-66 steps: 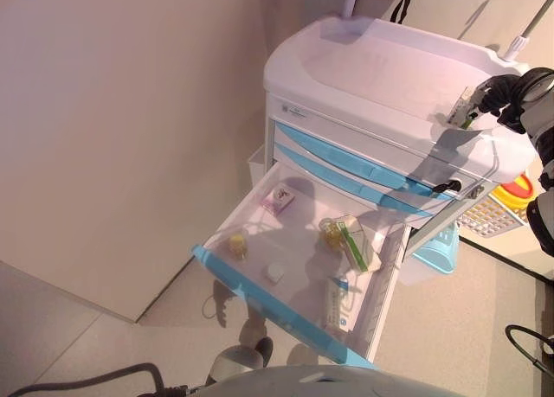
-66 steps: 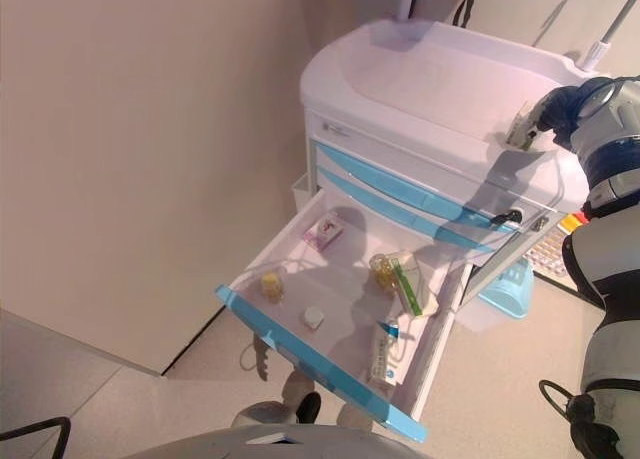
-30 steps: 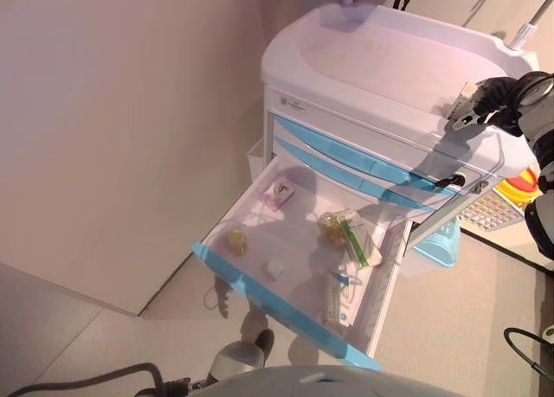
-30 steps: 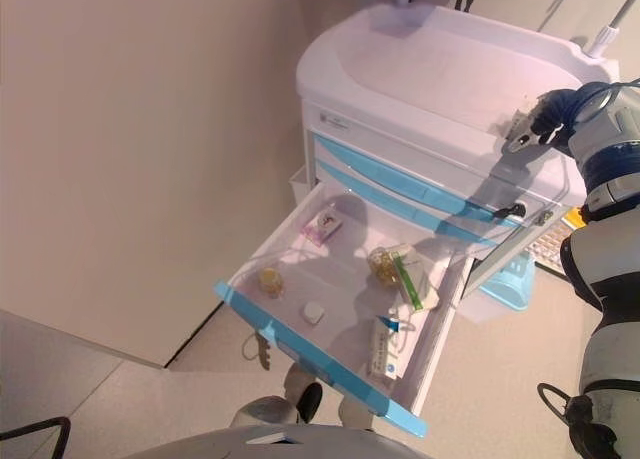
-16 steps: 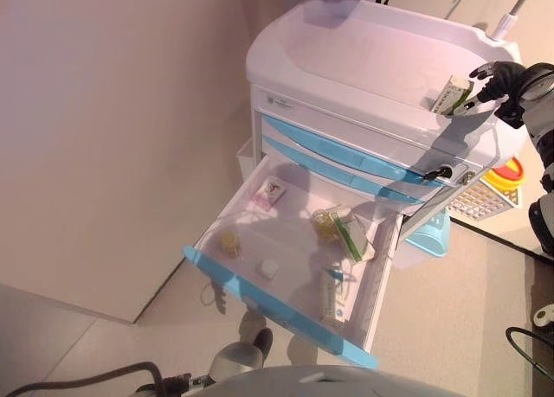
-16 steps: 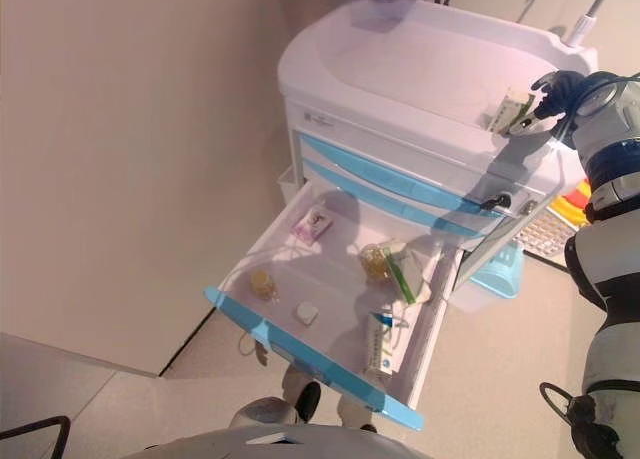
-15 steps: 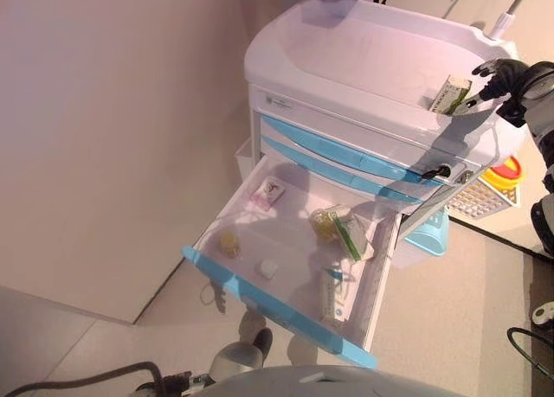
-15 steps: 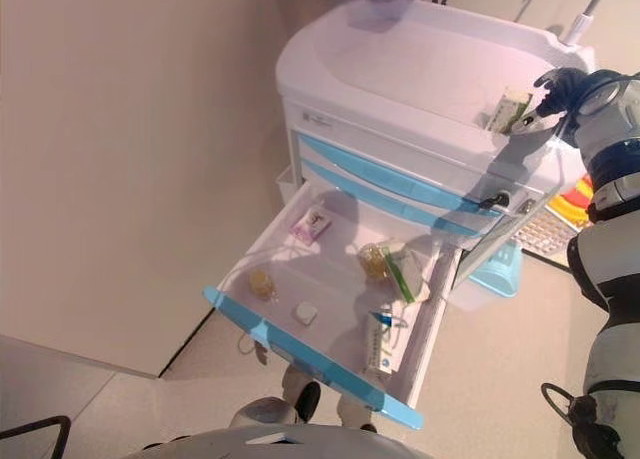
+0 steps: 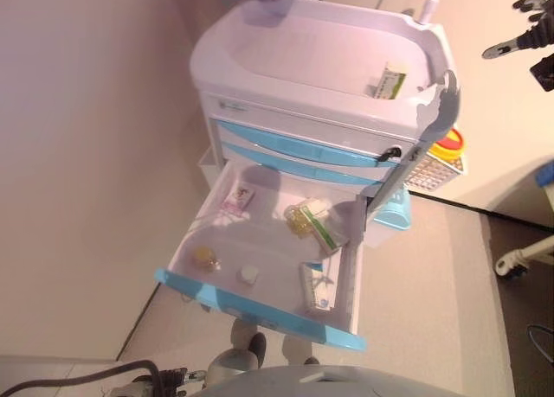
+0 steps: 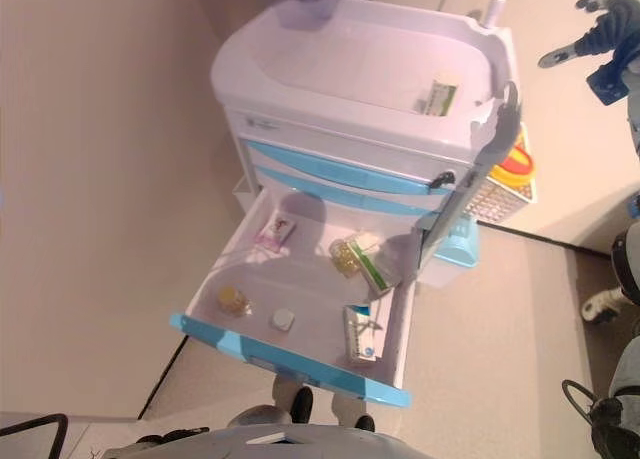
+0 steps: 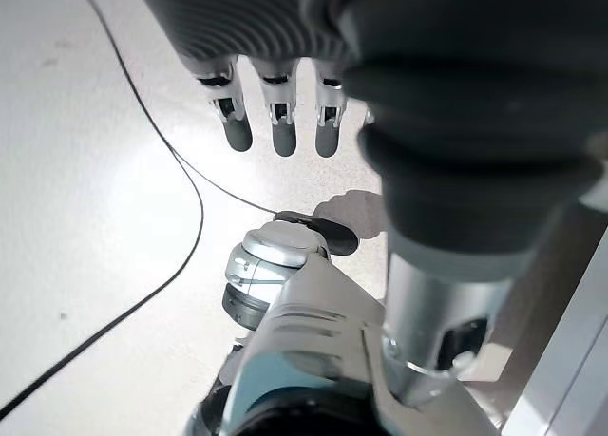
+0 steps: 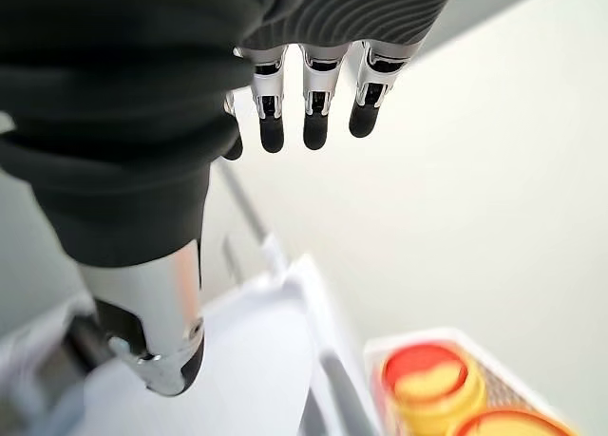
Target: Open the drawer and pick up the medicine
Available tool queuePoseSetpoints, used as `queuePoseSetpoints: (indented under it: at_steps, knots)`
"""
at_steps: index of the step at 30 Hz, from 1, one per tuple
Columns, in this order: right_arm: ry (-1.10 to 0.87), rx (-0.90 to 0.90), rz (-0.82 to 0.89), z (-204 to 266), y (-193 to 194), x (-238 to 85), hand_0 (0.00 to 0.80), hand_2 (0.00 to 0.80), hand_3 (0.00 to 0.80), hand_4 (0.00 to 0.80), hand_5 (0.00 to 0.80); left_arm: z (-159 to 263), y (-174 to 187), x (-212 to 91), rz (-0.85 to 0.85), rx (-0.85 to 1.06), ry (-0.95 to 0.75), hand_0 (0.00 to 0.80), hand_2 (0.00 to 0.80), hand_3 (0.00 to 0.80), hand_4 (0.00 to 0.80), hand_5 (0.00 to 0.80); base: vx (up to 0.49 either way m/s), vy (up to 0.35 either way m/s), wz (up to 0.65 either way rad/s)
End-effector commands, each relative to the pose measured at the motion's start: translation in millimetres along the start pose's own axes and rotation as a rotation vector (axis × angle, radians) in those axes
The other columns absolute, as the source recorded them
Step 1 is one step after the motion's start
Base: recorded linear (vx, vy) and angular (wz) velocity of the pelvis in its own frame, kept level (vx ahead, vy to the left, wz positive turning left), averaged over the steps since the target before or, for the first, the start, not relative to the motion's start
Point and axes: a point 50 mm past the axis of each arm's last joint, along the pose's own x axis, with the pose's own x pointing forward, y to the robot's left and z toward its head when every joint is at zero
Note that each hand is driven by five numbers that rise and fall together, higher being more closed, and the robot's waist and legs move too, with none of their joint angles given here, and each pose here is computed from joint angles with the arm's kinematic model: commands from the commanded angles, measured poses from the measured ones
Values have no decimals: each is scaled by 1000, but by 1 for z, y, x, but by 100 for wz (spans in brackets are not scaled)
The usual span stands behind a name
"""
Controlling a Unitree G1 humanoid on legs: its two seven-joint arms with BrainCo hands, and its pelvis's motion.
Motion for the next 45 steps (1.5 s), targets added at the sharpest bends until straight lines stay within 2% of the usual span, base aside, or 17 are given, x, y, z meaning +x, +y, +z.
queuePoseSetpoints:
  at_steps: [1, 5, 7, 10, 11, 12, 16, 22, 28, 34, 38, 45]
  knots:
    - [-68, 162, -116, -8, -13, -11, 0, 0, 0, 0, 0, -11, 11, -3, 19, 65, 55, 0, 0, 0, 0, 0, -66, -23, -29]
    - [-58, 367, -71, -71, 40, -36, 0, 0, 0, 0, 0, -10, 3, -1, -4, 55, 31, 0, 0, 0, 0, 0, -52, -23, -30]
    - [14, 536, -19, -117, 88, -65, 0, 0, 0, 0, 0, -12, -1, 1, -10, 33, 19, 0, 0, 0, 0, 0, -50, -19, -25]
    - [156, 663, 16, -172, 146, -116, 0, 0, 0, 0, 0, -16, -5, 3, -6, -9, 6, 0, 0, 0, 0, 0, -26, -11, -40]
    - [190, 667, 27, -183, 159, -129, 0, 0, 0, 0, 0, -17, -7, 3, -5, -18, 4, 0, 0, 0, 0, 0, -19, -25, -34]
    - [260, 640, 60, -200, 186, -156, 0, 0, 0, 0, 0, -19, -9, 4, -3, -32, 4, 0, 0, 0, 0, 0, -18, -27, -33]
    - [377, 546, 103, -225, 227, -206, 0, 0, 0, 0, 0, -29, -10, 4, 6, -22, 28, 0, 0, 0, 0, 0, -5, -33, -44]
    - [587, 456, 231, -250, 273, -260, 0, 0, 0, 0, 0, -34, -12, 4, -2, 38, 46, 0, 0, 0, 0, 0, 17, -7, -25]
    - [737, 295, 438, -273, 298, -304, 0, 0, 0, 0, 0, -13, -22, 7, -24, 85, -29, 0, 0, 0, 0, 0, 6, 40, -12]
    - [712, 207, 584, -266, 315, -305, 0, 0, 0, 0, 0, 43, -30, 4, -58, 148, -251, 0, 0, 0, 0, 0, -128, 54, -19]
    - [583, 145, 679, -249, 324, -284, 0, 0, 0, 0, 0, 114, -42, -14, -37, 245, -509, 0, 0, 0, 0, 0, -227, 82, -28]
    - [470, 150, 674, -229, 320, -251, 0, 0, 0, 0, 0, 183, -47, -53, 41, 360, -768, 0, 0, 0, 0, 0, -84, 102, -1]
